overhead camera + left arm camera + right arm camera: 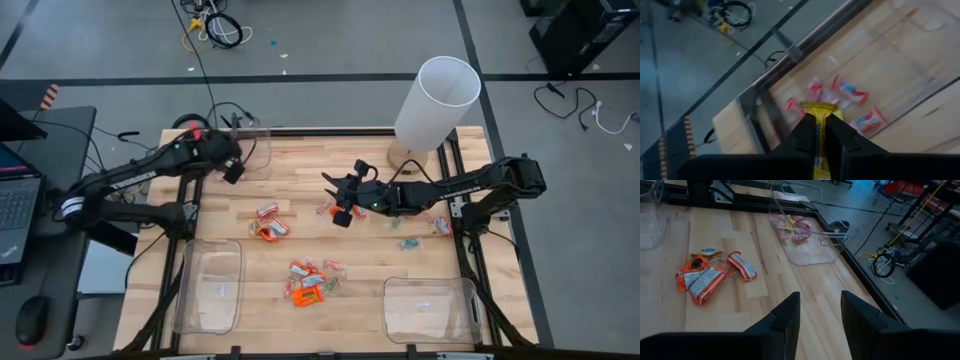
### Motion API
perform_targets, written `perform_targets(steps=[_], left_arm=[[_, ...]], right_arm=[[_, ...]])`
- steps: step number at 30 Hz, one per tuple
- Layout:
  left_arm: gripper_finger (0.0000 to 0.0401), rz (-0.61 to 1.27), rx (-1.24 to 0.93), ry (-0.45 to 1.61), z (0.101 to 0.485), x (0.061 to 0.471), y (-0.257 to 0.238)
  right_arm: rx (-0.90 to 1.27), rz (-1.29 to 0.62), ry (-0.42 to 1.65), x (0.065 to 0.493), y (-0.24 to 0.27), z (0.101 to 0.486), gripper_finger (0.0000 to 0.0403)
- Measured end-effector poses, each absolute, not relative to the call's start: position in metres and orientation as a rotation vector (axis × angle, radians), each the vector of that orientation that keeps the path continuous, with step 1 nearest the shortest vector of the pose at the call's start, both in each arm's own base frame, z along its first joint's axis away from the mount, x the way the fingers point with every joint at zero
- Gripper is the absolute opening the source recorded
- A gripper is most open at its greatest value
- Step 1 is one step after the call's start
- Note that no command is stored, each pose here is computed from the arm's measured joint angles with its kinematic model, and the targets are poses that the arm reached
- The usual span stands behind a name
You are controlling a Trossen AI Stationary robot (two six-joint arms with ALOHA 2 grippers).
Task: Sort candy
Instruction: Put the yellow candy into the top left transparent bin
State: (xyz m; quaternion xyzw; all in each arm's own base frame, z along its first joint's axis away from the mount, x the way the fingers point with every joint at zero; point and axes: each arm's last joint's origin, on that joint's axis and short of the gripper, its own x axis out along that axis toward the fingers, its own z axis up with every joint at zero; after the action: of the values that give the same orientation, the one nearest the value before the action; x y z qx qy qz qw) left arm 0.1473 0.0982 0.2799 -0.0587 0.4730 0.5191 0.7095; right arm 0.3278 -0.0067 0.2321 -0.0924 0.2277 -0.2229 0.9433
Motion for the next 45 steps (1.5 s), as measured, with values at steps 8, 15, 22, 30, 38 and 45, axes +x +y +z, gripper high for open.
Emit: perform_targets(steps=[8,15,22,30,38,45], left_arm=[[0.0027,1.019,-0.146,1.086,0.266,0.167,0.124],[0.0027,0.919,-0.19,1.137,0.255,0.172,0.137],[0.0027,0.78,-0.238,1.17,0.244,0.173,0.153],[0.0027,0.78,-0.276,1.202,0.234,0.166,0.172],[0.0027,0.739,-0.33,1.257,0.218,0.167,0.184],[0.0028,0.721,-0.347,1.309,0.203,0.172,0.19]], right_arm=[[-0.188,-0.454,0.465,0.328,-0.007,0.232,0.0128],[-0.191,-0.453,0.472,0.328,-0.007,0.231,0.0128],[-0.192,-0.45,0.474,0.328,-0.007,0.231,0.0128],[-0.193,-0.449,0.487,0.327,-0.007,0.23,0.0128],[-0.194,-0.448,0.492,0.327,-0.006,0.23,0.0128],[-0.195,-0.447,0.495,0.327,-0.006,0.229,0.0128]])
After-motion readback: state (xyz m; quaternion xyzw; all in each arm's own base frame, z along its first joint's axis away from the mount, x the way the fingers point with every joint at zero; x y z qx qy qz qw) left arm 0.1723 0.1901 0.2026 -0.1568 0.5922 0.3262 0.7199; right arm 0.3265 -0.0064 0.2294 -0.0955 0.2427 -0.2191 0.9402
